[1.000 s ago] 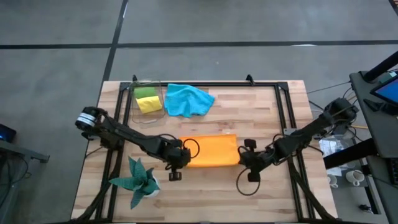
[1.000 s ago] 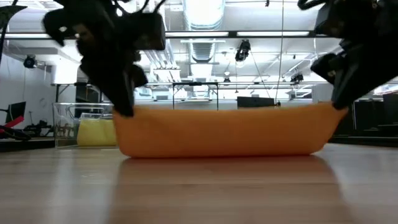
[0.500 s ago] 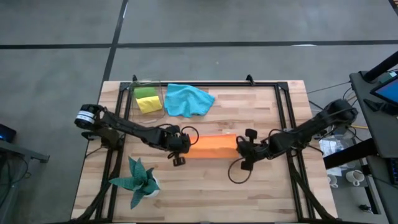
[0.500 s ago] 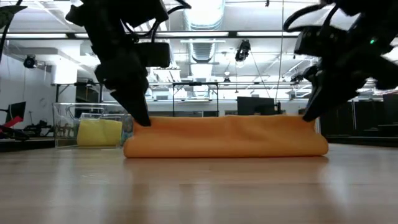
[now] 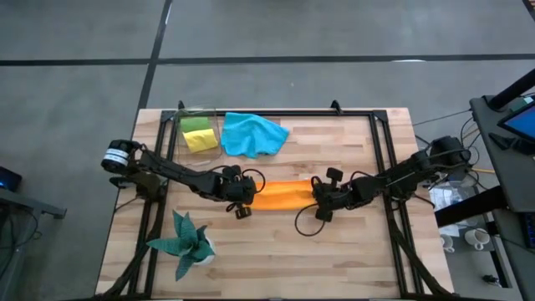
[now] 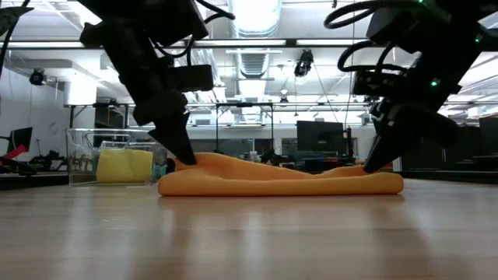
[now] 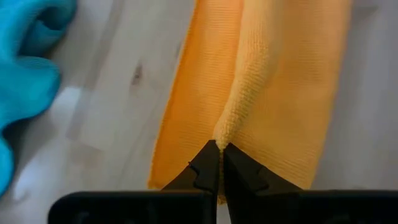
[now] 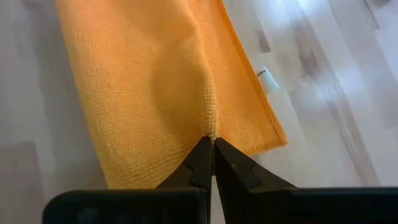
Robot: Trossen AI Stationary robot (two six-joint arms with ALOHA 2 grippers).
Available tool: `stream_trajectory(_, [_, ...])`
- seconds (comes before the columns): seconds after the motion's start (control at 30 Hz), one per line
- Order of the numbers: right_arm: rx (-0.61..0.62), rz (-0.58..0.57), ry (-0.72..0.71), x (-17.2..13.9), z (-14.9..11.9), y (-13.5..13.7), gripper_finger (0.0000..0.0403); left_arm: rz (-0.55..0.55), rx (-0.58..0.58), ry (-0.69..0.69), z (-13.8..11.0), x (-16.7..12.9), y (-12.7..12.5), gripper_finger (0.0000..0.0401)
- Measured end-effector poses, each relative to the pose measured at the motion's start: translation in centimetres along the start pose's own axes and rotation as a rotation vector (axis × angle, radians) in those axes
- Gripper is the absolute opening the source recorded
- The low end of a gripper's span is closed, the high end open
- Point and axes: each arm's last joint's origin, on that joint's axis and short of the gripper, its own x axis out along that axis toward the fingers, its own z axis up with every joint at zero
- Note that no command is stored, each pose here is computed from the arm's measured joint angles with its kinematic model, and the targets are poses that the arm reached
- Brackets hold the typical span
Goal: Roll microfiber towels into tight, uniform cylinder then place into a basket
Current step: Fold the orange microfiber towel
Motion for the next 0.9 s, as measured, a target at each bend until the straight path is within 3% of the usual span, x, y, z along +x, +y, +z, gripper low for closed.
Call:
stream_trajectory(0.2, [0.006,0.001,-0.012,0.2,0.1,0.1,0.0009,0.071,-0.004,-0.022,-0.7,0.5,0.4,0.0])
stream_trajectory(0.67, [0.062,-0.151,-0.08,0.2,0.4,-0.5,0.0009,0.197,-0.054,-0.066,-1.0,0.8,0.8,0.0])
stream_trajectory(0.9, [0.063,-0.156,-0.081,0.3,0.4,-0.5,0.0009,0.201,-0.046,-0.064,-1.1,0.8,0.8,0.0])
